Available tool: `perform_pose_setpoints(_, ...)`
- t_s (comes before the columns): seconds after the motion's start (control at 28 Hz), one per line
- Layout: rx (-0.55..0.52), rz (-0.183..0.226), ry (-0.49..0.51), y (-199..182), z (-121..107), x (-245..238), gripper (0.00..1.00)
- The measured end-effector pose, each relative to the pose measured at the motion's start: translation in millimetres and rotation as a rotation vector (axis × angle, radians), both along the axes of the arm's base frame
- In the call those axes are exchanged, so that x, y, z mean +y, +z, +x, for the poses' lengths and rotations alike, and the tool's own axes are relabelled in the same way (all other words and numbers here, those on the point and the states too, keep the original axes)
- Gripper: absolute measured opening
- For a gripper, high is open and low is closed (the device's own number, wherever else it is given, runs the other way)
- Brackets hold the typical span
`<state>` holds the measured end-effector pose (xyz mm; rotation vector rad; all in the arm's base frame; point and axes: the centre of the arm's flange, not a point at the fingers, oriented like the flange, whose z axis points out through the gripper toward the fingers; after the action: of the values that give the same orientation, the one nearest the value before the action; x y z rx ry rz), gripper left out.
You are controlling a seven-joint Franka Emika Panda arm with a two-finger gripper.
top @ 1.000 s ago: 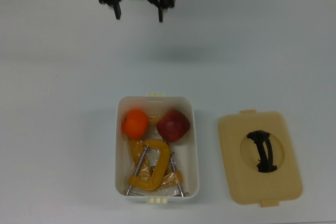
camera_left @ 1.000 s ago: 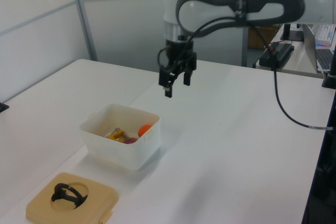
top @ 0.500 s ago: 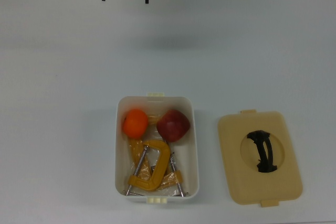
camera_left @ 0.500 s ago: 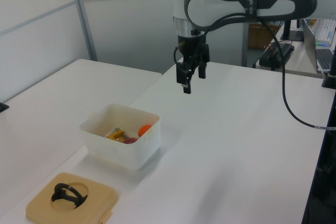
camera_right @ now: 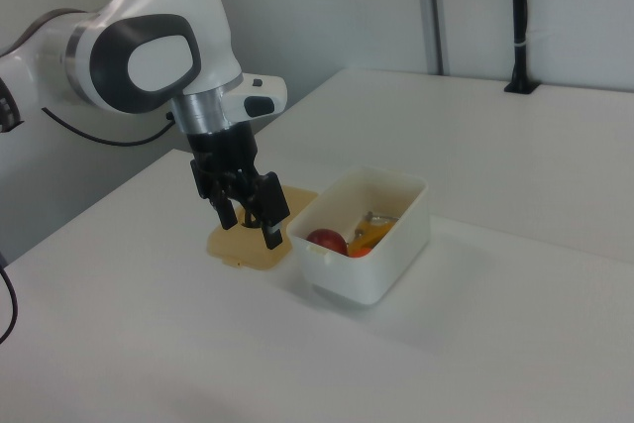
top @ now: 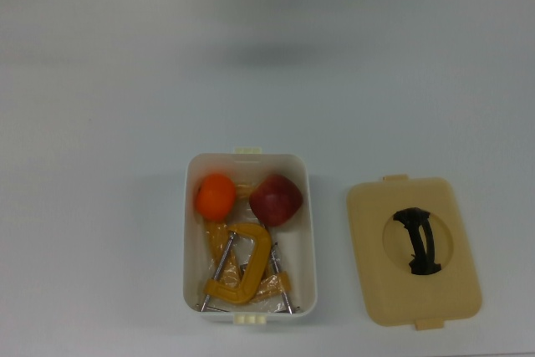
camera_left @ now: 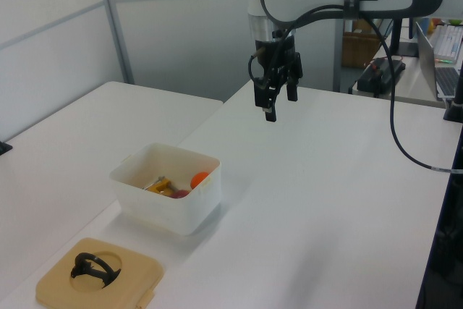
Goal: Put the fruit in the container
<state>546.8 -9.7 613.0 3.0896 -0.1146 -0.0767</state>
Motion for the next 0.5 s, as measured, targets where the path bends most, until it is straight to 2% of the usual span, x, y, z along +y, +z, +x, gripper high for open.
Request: perform_pose_setpoints(0.5, -0.002, 0.0, -0.002, 1.1, 0.1, -1.2, 1.0)
